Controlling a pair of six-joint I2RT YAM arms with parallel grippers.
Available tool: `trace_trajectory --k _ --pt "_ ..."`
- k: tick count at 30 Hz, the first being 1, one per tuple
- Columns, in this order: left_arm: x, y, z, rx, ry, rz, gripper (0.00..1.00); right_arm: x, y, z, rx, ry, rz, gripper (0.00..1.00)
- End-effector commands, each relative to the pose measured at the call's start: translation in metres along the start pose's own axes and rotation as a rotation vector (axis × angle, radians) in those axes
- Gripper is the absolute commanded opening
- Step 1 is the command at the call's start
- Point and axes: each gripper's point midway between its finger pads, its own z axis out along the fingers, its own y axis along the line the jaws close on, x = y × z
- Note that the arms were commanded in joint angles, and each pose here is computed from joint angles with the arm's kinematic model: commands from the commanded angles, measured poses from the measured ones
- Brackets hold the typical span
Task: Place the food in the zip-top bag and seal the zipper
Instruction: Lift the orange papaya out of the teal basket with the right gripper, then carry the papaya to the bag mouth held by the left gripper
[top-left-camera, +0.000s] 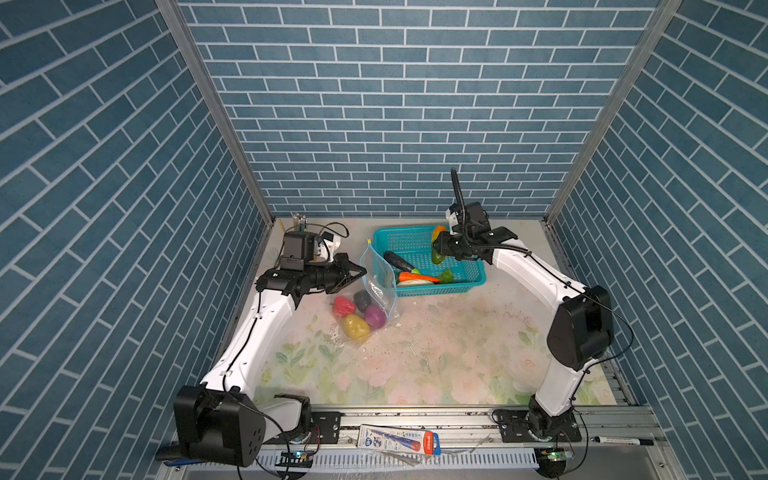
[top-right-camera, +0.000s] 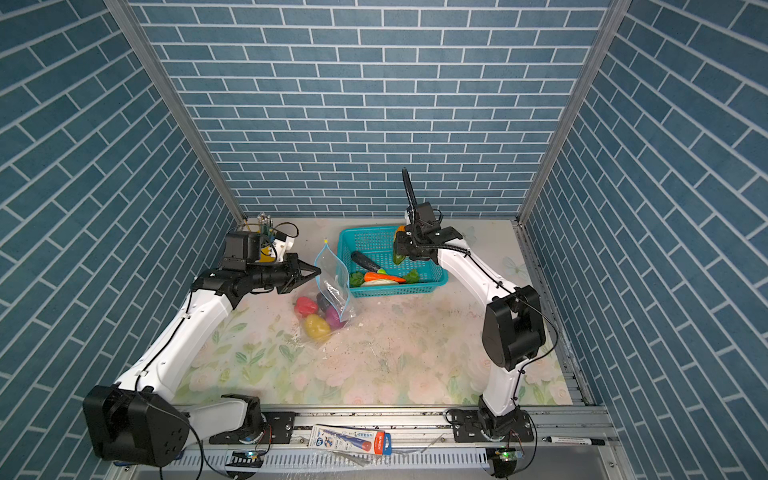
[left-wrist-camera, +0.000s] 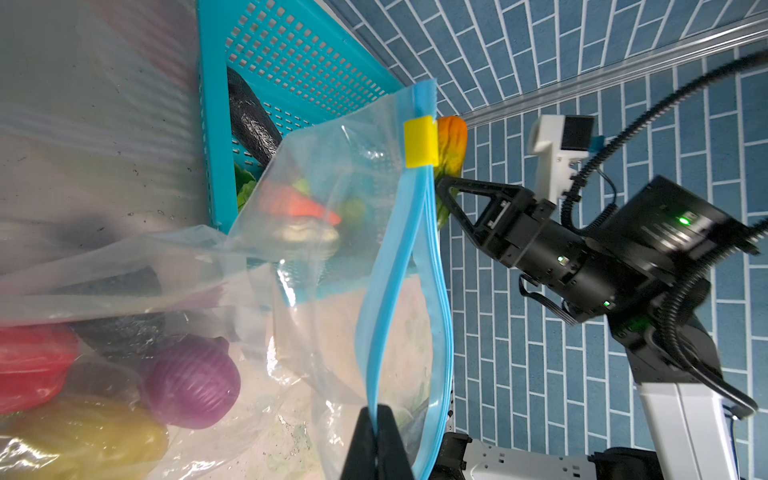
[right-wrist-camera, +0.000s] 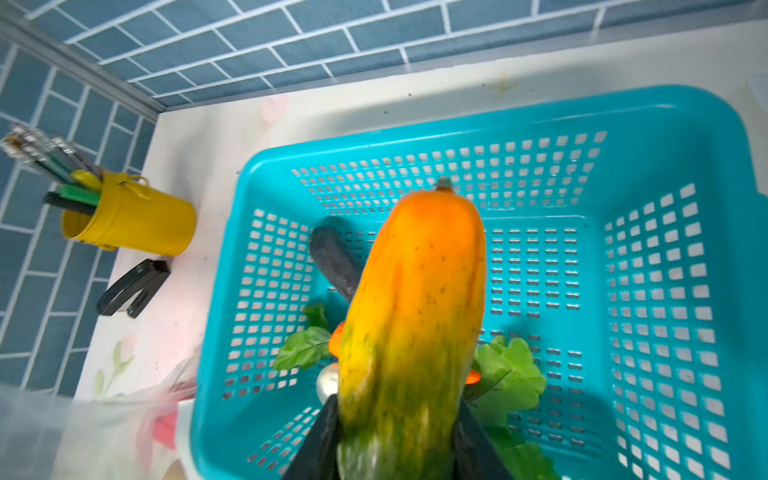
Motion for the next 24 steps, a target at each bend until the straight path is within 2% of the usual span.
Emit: trace_trajectory --k 1,13,24 --pt "-0.001 -0.007 -0.006 -0.015 -0.003 0.019 0.0 0.002 0.028 -0.032 -0.04 -0.039 -0.129 0.34" --pt "0.001 -0.021 -0.008 -0.036 -0.001 0.041 0.0 0.025 0.115 -0.099 -0.216 -0.095 -0.358 0.32" --pt "0.002 -0.032 -0.004 -0.033 0.005 0.062 0.0 0.061 0.173 -0.102 -0.324 -0.026 -0.465 0.31"
